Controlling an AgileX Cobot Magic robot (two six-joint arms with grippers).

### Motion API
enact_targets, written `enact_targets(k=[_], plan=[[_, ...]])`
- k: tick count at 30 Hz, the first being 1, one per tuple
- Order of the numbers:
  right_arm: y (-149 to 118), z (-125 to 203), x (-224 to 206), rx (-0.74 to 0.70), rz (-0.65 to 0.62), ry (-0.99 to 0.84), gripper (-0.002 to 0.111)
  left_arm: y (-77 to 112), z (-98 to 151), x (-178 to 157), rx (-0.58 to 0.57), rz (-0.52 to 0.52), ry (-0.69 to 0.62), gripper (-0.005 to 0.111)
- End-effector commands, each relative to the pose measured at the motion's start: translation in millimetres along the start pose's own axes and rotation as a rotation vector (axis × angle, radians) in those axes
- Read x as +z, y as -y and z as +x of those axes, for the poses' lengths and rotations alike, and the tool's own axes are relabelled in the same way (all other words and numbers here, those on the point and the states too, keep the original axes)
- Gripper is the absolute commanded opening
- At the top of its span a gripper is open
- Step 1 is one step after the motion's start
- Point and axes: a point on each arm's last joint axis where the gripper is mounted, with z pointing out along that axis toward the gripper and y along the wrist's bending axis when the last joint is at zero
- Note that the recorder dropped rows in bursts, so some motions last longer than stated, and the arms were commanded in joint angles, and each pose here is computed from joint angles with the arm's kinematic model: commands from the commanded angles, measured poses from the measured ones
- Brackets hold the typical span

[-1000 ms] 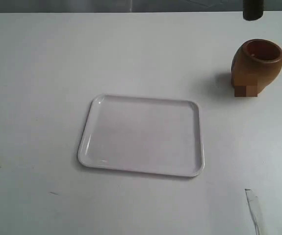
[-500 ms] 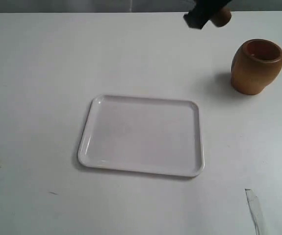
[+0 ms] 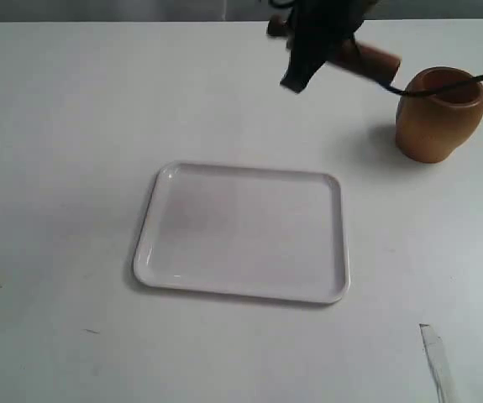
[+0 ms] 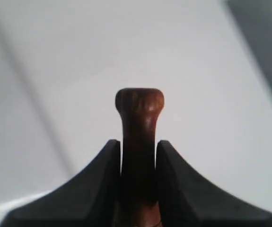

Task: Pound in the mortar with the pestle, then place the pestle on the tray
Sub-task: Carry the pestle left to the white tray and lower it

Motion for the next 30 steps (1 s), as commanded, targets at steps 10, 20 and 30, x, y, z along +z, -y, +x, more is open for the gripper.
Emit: enact_targets(k=[10, 20, 30], plan=[[-79.5, -34.7, 74.1, -0.299, -0.562, -0.193, 0.0, 0.6, -0.4, 0.0, -0.012, 0.008, 0.007, 0.0], [-101.7, -60.1, 76.0, -0.303, -0.527, -0.046, 0.0, 0.6, -0.4, 0.0, -0.012, 0.008, 0.007, 0.0], [-118.5, -39.8, 99.1, -0.271, -0.514, -0.043, 0.0, 0.6, -0.4, 0.0, -0.012, 0.008, 0.007, 0.0]])
